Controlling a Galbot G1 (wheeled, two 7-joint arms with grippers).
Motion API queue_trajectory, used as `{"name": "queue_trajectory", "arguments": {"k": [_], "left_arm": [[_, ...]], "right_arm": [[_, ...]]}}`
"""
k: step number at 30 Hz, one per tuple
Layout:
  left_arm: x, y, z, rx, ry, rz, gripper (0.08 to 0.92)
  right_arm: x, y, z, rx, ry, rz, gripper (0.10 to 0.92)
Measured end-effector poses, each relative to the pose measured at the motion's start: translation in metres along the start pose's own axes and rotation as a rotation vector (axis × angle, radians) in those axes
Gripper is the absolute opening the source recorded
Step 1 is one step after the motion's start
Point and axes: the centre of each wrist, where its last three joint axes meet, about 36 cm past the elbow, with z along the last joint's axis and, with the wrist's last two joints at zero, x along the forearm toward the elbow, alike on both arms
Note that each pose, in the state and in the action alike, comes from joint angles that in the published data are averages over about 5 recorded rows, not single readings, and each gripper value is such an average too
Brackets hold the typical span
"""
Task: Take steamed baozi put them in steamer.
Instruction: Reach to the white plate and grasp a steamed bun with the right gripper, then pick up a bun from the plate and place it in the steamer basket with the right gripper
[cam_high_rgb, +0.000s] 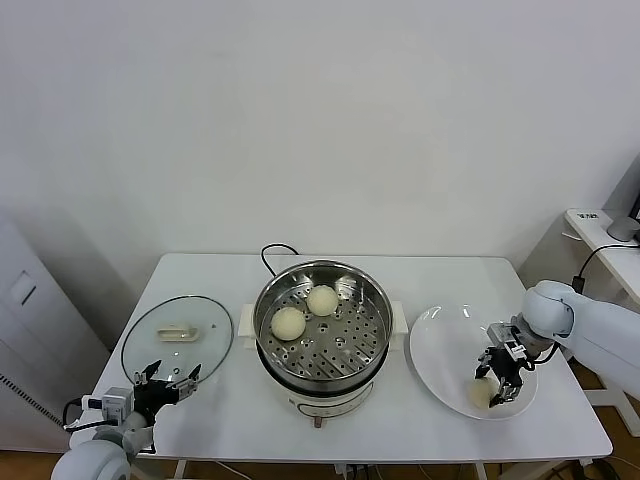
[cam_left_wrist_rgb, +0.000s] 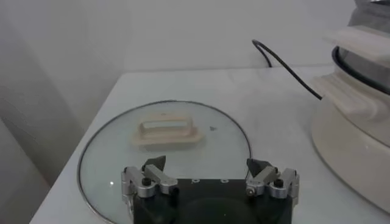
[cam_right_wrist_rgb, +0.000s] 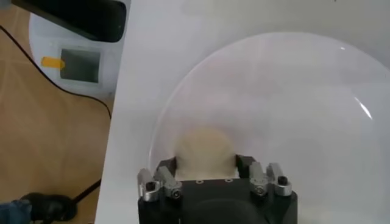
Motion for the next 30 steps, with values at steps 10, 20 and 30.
{"name": "queue_trajectory", "arguments": {"k": [10,20,30], "left_arm": [[0.0,-0.001,-0.001,-0.003,0.0,0.001,0.823],[-0.001,-0.003,0.0,-0.004,0.002,0.005,0.823],[0.0,-0.004,0.0,-0.007,0.001,0.009,0.823]], "right_arm": [[0.03,-0.009,-0.01,0.032,0.0,0.009,0.467],[0.142,-0.053,-0.06,0.187,-0.014,0.149,0.467],[0.223,-0.088,-0.152,0.513,-0.068,0.259,0.467]]}}
